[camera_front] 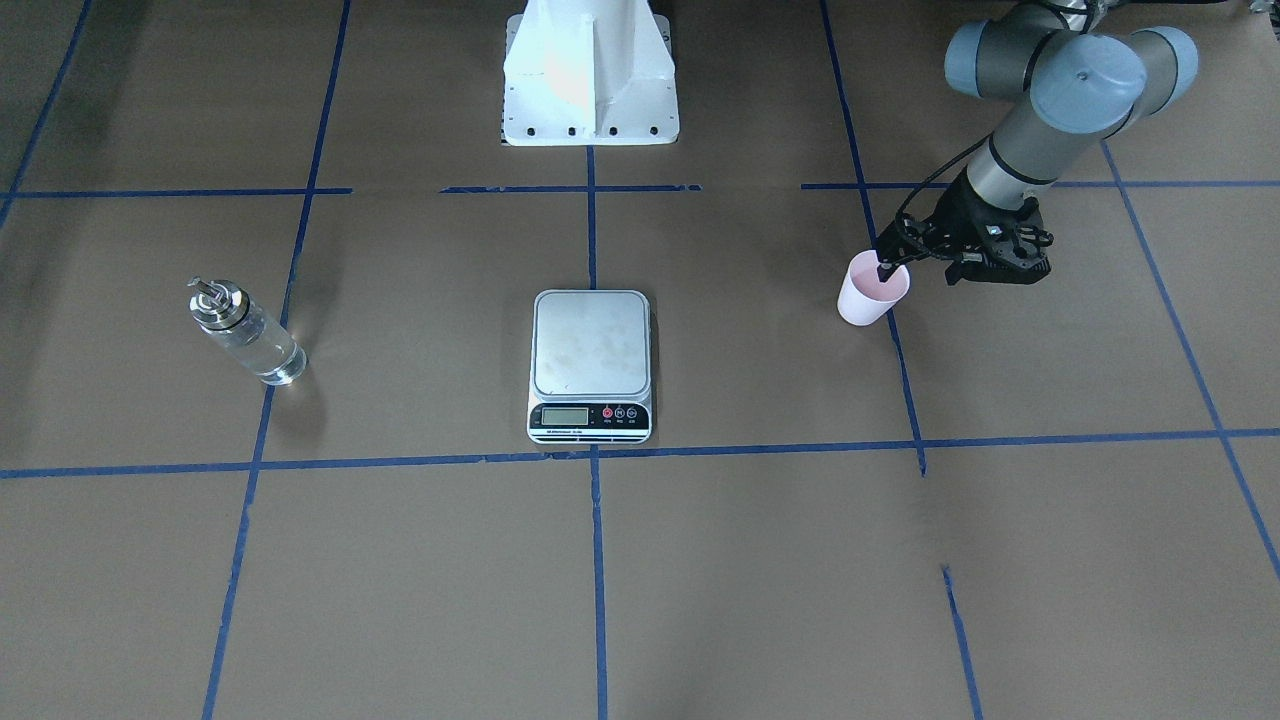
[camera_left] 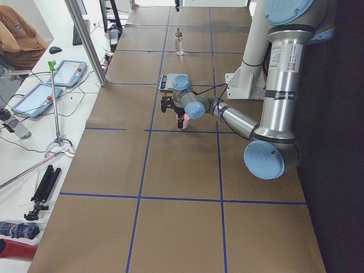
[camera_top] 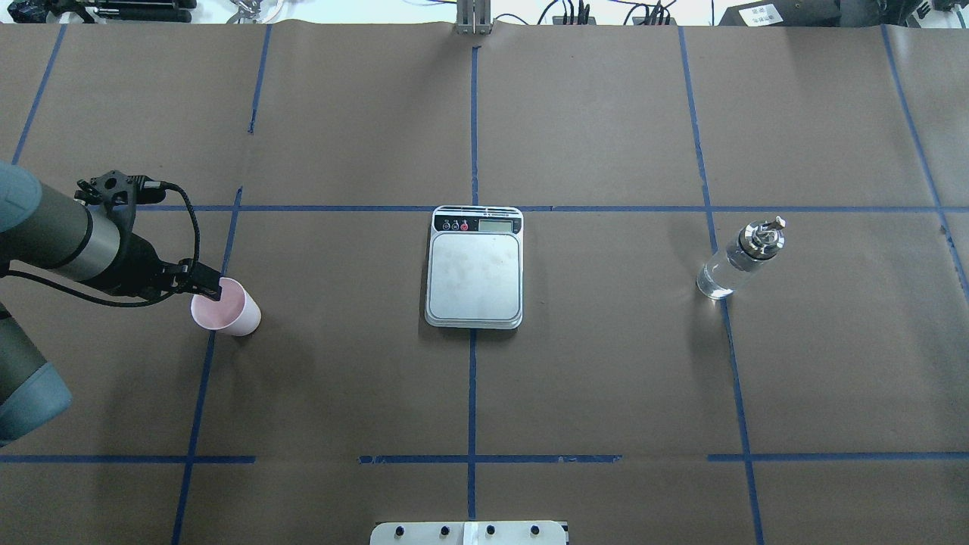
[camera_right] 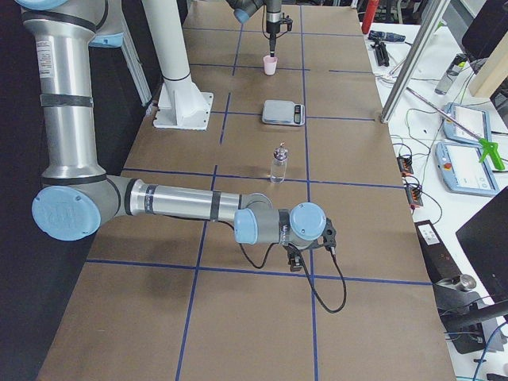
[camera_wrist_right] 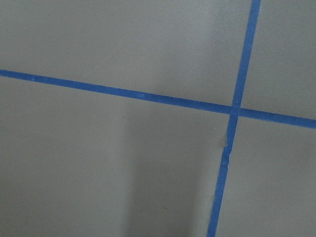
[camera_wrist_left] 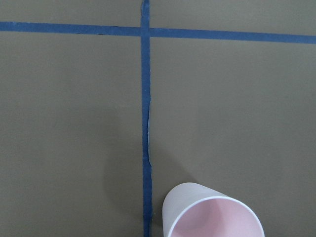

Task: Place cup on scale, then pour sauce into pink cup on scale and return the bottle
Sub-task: 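Reach the left gripper down and grasp the pink paper cup, then carry the pink cup with the left gripper onto the scale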

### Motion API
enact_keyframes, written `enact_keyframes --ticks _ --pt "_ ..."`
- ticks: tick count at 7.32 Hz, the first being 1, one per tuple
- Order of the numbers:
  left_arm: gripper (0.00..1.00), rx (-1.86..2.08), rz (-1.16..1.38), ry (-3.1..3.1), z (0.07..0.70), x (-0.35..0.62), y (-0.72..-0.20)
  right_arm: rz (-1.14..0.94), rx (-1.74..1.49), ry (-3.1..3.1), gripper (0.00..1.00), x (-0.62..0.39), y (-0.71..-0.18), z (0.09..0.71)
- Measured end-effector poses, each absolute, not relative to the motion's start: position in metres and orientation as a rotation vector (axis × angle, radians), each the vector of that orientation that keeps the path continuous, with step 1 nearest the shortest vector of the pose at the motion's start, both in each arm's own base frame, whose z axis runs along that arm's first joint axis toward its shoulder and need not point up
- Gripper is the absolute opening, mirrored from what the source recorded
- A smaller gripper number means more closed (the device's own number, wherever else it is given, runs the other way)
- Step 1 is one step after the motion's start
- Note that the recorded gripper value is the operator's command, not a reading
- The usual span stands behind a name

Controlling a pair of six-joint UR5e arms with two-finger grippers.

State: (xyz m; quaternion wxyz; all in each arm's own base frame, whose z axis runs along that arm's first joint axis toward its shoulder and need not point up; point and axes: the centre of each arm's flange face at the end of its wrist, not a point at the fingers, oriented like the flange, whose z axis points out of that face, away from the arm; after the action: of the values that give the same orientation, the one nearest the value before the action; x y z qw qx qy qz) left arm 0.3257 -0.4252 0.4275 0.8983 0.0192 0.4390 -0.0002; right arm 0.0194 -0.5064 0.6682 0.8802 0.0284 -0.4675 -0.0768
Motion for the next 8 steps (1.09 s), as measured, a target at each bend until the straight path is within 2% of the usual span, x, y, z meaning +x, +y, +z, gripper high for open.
enact_keyframes --ticks 1,2,3,6,8 --pt "0.7 0.034 0.005 0.906 0.429 0.332 -0.426 -0.16 0.059 -0.974 1.0 0.019 -0.506 0.668" --pt "0.15 0.028 0.013 0.905 0.43 0.338 -0.425 -0.161 0.059 -0.974 1.0 0.019 -0.506 0.668" --pt "0.0 0.023 0.02 0.905 0.43 0.342 -0.423 -0.161 0.06 -0.974 1.0 0.019 -0.507 0.668" --pt "0.0 0.02 0.025 0.904 0.428 0.342 -0.419 -0.161 0.06 -0.974 1.0 0.019 -0.507 0.668" --pt "0.0 0.009 0.017 0.888 0.379 0.333 -0.412 -0.161 0.06 -0.975 1.0 0.019 -0.507 0.668"
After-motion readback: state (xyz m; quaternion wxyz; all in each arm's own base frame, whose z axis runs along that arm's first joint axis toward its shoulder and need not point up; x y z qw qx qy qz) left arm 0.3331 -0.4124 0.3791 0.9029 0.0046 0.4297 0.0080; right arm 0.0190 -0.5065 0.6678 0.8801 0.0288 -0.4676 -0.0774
